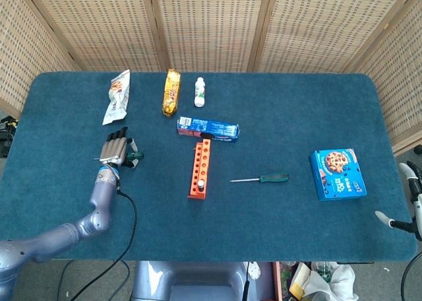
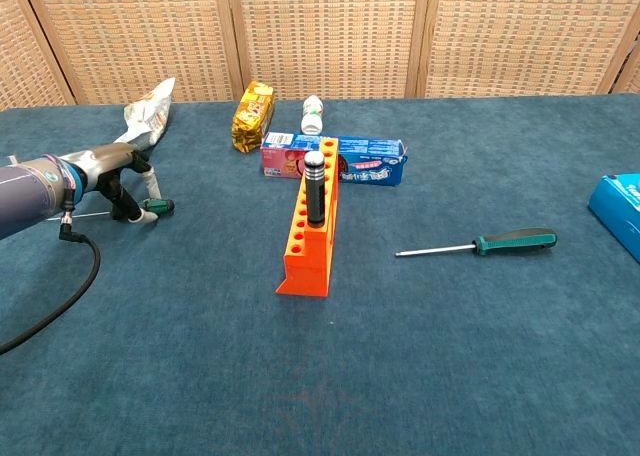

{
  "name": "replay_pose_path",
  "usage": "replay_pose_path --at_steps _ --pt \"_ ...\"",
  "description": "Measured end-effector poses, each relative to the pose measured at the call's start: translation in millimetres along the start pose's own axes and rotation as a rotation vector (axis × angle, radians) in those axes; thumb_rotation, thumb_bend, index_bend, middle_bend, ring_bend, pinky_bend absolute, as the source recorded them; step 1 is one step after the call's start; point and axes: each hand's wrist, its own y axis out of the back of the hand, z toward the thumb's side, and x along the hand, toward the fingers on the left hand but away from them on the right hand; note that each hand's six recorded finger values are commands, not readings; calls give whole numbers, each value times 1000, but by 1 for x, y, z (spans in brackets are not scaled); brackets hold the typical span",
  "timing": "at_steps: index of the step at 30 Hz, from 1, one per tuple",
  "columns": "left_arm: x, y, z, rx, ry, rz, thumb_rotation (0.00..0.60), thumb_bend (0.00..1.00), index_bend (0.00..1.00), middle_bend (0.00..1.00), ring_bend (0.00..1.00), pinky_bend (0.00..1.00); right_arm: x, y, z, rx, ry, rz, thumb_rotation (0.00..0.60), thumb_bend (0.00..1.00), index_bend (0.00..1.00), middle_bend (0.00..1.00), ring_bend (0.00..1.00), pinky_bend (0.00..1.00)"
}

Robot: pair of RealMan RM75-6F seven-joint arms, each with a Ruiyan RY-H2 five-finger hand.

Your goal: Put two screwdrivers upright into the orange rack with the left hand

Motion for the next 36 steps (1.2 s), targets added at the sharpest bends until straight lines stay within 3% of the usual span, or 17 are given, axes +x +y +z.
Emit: replay_pose_path --at_steps 10,16,29,36 --pt "-6 16 3 -62 -25 28 600 364 584 0 0 0 1 1 1 -4 2 -3 600 0 0 0 0 0" --pt "-21 41 15 -147 -85 58 600 377 597 0 0 0 1 1 2 -6 6 -3 600 0 0 0 0 0" --pt "-90 103 67 -433 -354 90 600 385 612 0 0 0 2 2 4 0 7 -8 600 0 0 0 0 0" --pt "-118 120 105 -642 -492 36 600 386 613 0 0 0 2 3 3 2 0 -14 600 0 0 0 0 0"
